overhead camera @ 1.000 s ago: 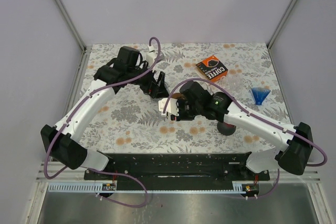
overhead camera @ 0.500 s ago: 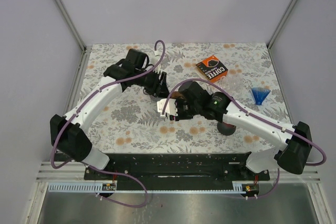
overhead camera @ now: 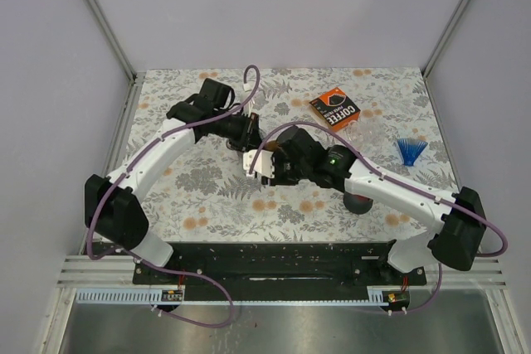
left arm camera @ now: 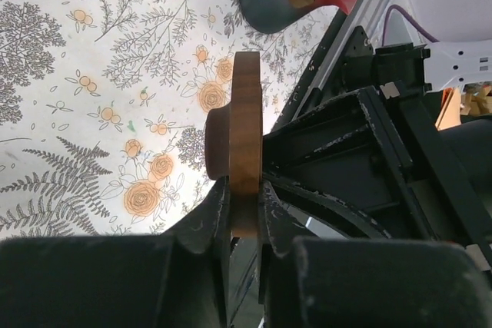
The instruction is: Place the coffee filter in the dripper
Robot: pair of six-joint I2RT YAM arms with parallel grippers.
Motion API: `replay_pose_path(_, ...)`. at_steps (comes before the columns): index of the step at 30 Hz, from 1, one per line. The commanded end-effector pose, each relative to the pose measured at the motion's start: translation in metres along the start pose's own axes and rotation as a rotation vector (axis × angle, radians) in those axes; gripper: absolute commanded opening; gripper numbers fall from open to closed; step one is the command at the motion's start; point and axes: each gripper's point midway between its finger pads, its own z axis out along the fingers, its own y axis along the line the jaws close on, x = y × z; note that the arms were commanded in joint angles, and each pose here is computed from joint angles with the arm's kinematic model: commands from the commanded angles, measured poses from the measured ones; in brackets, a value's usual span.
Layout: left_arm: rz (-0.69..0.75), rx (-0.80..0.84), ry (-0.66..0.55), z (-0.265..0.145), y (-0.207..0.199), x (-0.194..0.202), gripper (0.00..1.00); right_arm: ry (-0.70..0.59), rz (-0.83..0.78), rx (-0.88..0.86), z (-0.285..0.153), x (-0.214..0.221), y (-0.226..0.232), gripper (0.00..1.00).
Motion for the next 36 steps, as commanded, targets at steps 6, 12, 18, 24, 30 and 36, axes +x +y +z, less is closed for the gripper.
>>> replay_pose_path(6,-0.051,-0.064,-0.109,-0.031,0.055,-0.036,0.0,-0.348,0.657,0.118,-0.042,-0.025,-0.093,0.8)
replay_pose_path(12,-0.072,-0.058,-0.123,-0.037,0.073,-0.042,0.0,-0.395,1.066,0.078,-0.016,0.005,-0.127,0.88)
replay_pose_path(18,-0.087,-0.055,-0.129,-0.038,0.081,-0.047,0.0,-0.372,1.253,0.028,0.019,0.005,-0.146,0.88)
replay_pose_path(24,-0.086,-0.042,-0.139,-0.04,0.078,-0.052,0.0,-0.322,1.188,0.071,0.036,0.006,-0.14,0.87)
replay_pose_path(30,-0.101,-0.034,-0.146,-0.039,0.077,-0.056,0.0,-0.259,1.159,0.069,0.058,0.005,-0.128,0.76)
replay_pose_path(36,-0.096,-0.021,-0.147,-0.04,0.074,-0.055,0.0,-0.248,1.169,0.108,0.063,0.008,-0.136,0.58)
